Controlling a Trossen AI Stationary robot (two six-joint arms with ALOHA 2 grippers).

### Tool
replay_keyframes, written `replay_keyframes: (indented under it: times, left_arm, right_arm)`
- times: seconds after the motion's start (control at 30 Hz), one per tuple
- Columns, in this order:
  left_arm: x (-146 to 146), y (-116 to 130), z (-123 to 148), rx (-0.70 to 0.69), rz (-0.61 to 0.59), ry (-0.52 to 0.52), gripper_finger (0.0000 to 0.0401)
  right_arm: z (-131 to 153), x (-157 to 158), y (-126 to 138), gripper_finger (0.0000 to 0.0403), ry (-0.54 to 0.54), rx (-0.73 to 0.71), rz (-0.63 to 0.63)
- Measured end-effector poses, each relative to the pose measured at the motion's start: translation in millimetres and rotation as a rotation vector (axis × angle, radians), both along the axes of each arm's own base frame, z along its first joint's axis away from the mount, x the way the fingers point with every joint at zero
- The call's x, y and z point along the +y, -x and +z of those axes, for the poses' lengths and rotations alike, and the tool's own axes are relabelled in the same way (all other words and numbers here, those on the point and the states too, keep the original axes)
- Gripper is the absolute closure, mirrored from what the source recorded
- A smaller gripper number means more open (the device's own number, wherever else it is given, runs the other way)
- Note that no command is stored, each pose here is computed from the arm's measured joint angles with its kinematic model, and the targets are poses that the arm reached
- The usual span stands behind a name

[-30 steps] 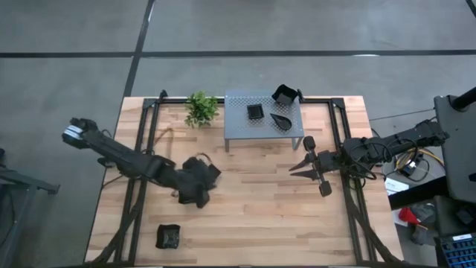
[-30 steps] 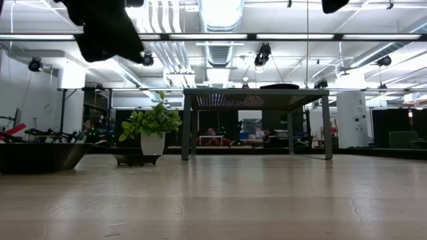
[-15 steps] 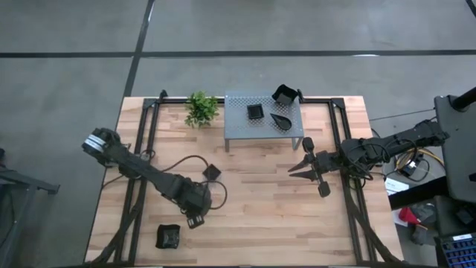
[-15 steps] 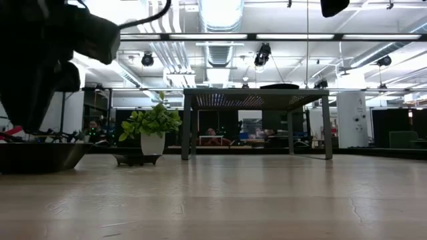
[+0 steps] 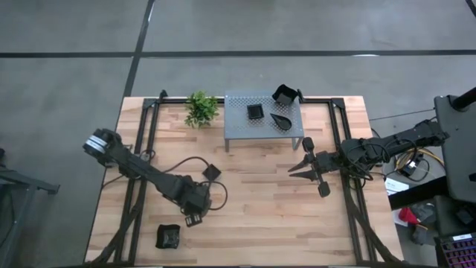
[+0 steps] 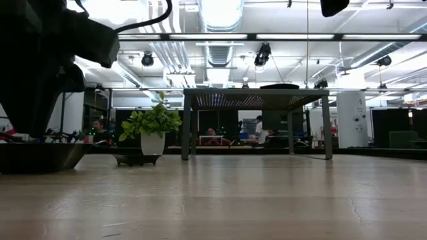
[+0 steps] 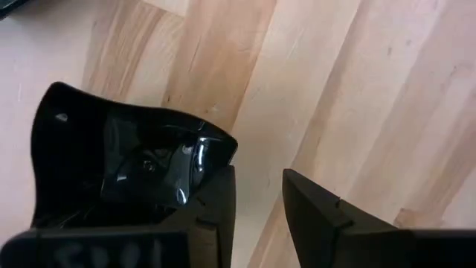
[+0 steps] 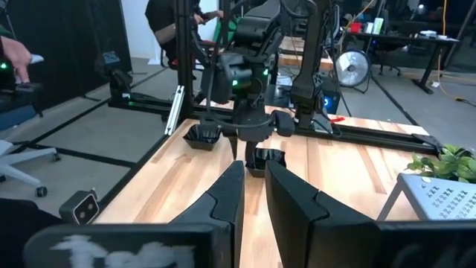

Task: Pick & Place Mini shaped plates
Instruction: Stack the distorted square plate on top of the other distorted square plate on the shelf

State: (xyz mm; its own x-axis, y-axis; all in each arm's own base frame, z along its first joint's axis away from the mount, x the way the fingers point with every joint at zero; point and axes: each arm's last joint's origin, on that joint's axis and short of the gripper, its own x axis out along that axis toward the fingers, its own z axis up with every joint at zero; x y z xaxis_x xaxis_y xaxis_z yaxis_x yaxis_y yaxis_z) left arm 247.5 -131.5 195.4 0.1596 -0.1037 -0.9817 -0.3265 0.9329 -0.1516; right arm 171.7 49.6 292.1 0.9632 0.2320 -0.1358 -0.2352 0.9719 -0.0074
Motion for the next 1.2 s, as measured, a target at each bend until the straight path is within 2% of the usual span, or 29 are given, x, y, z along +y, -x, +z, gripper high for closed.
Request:
replay_keyframes:
  times: [0.23,0.57,0.67,0.8,0.87,1.03,1.2]
  left_arm:
    - [4,4,1,0.012,0.003,-0.058,0.0296]
    - [6,9,-19,0.009,0.06,-0.04,0.0299]
    - [6,9,-19,0.009,0.072,-0.038,0.0319]
    - [6,9,-19,0.009,0.068,-0.035,0.0381]
    - [6,9,-18,0.012,0.067,-0.032,0.0392]
    - [0,-3,1,-0.051,0.058,0.011,0.0399]
    - [-11,-25,41,-0.217,0.019,0.08,0.0401]
  right_arm:
    - [-1,0,0,0.0351,-0.005,0.006,-0.001]
    - [-1,0,0,0.0351,-0.012,0.01,-0.002]
    - [-1,0,0,0.0351,-0.012,0.01,-0.002]
    - [-1,0,0,0.0351,0.004,0.006,0.0]
    - [-2,0,0,0.0351,0.023,0.002,0.004]
    - [-8,0,0,0.0351,0.038,0.017,0.011]
    - [-15,2,0,0.0351,0.111,0.017,0.088]
